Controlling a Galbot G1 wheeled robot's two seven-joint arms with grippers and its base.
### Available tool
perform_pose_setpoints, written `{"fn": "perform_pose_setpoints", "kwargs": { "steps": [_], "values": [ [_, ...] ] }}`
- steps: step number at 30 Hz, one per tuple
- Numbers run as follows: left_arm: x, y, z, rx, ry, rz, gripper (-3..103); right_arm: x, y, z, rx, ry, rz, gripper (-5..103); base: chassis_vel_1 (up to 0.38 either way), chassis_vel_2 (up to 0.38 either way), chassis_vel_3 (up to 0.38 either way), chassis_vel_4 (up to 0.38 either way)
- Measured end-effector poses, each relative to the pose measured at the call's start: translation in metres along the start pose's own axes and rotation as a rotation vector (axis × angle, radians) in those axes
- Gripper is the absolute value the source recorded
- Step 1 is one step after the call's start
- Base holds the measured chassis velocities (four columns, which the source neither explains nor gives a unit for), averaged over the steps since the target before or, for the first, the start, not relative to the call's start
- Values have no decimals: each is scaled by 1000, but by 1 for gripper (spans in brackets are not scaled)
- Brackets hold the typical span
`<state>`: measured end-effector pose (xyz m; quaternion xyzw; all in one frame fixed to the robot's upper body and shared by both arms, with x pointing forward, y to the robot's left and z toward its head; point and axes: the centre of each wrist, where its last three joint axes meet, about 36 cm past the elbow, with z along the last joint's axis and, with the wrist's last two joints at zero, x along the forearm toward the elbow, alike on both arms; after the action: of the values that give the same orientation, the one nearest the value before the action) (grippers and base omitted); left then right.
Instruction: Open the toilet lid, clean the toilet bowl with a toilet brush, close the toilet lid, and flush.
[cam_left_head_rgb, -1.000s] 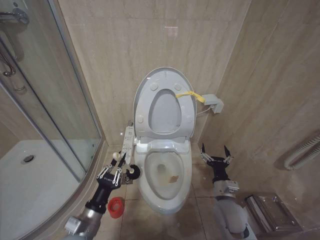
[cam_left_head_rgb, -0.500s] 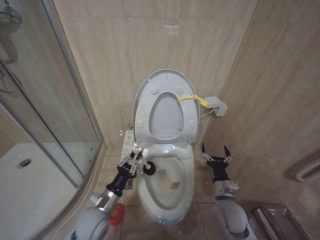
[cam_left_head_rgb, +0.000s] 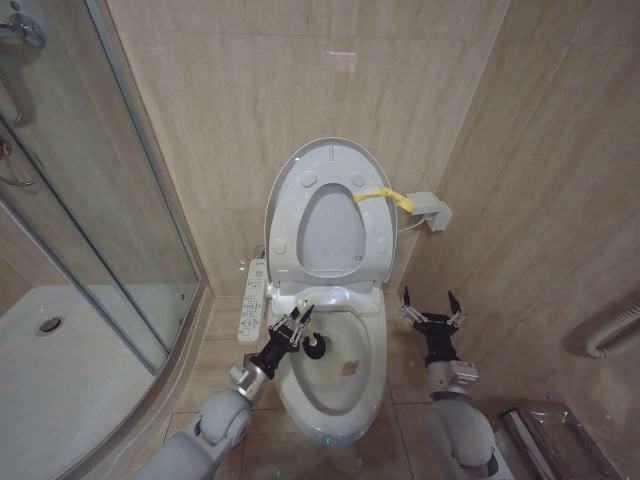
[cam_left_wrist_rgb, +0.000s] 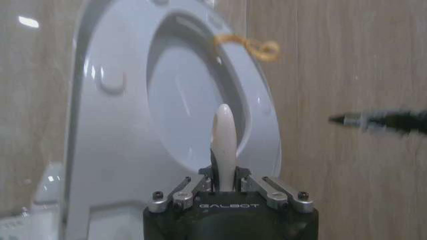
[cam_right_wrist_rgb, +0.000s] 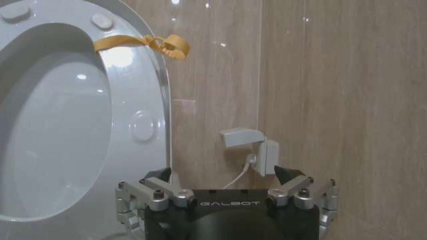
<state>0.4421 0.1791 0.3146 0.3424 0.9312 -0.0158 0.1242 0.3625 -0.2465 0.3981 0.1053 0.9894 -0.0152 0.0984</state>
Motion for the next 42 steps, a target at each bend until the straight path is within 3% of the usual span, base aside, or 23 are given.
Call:
{"fn": "perform_pose_setpoints", "kwargs": {
  "steps": [6,10,23,31,42],
  "values": [
    [-22,5,22,-4,23,16,19,0,0,0,0,0,0,100,0,0,0,0],
    [-47,3,44,-2,53,65,19,0,0,0,0,0,0,100,0,0,0,0],
    [-58,2,82,-18,116,118,19,0,0,0,0,0,0,100,0,0,0,0],
    [-69,-19,69,-47,65,115,19,0,0,0,0,0,0,100,0,0,0,0],
    [-85,-56,34,-9,-9,164,19,0,0,0,0,0,0,100,0,0,0,0]
  ]
}}
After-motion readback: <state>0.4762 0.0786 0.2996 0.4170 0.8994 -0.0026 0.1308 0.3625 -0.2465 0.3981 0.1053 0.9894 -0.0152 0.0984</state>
